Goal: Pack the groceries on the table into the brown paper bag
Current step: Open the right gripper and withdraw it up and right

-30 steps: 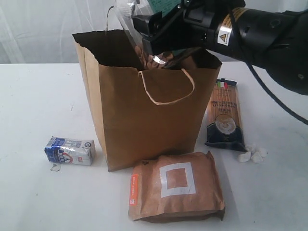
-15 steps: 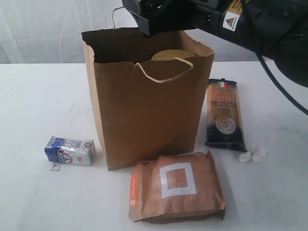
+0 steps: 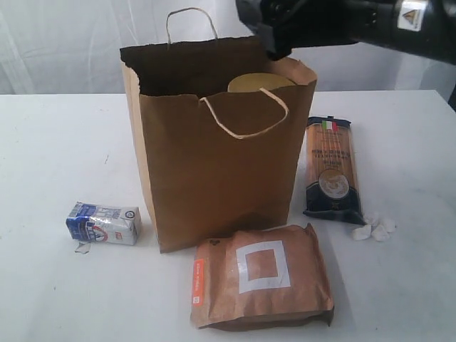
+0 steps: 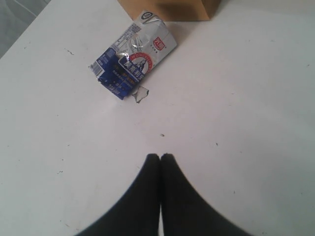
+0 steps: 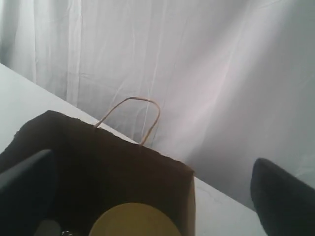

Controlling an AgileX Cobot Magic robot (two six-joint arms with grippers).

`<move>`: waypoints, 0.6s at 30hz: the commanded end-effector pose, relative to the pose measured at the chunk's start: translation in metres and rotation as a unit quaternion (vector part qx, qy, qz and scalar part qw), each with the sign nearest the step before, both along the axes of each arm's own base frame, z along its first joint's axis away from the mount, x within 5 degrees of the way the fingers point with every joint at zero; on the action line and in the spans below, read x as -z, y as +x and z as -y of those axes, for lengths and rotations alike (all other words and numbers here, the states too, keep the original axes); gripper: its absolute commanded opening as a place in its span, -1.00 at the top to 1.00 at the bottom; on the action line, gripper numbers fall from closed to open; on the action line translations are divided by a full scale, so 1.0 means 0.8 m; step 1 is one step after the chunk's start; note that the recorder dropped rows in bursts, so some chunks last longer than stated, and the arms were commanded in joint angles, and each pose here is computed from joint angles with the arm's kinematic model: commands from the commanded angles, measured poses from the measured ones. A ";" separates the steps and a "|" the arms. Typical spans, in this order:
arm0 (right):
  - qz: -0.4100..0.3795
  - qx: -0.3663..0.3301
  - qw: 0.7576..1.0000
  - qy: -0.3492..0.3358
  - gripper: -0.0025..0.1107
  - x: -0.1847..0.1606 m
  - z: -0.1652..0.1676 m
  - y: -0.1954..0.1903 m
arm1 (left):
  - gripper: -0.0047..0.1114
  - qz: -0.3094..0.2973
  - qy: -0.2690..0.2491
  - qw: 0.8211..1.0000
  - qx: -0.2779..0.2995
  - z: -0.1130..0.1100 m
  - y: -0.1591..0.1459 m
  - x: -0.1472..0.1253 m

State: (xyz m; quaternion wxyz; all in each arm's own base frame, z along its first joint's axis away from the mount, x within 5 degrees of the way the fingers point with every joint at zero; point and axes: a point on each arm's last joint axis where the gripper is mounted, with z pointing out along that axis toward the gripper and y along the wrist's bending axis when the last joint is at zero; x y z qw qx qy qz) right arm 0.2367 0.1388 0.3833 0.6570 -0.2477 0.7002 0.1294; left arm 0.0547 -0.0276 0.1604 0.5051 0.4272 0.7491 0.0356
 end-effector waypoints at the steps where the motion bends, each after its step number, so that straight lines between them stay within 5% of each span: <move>1: 0.005 0.035 0.999 0.004 -0.88 -0.011 0.029 -0.015 | 0.92 0.000 -0.004 1.000 -0.003 0.000 -0.001 0.001; 18: -0.066 0.174 0.982 0.028 -0.88 -0.009 0.119 -0.099 | 0.92 0.000 -0.004 1.000 -0.003 0.000 -0.001 0.001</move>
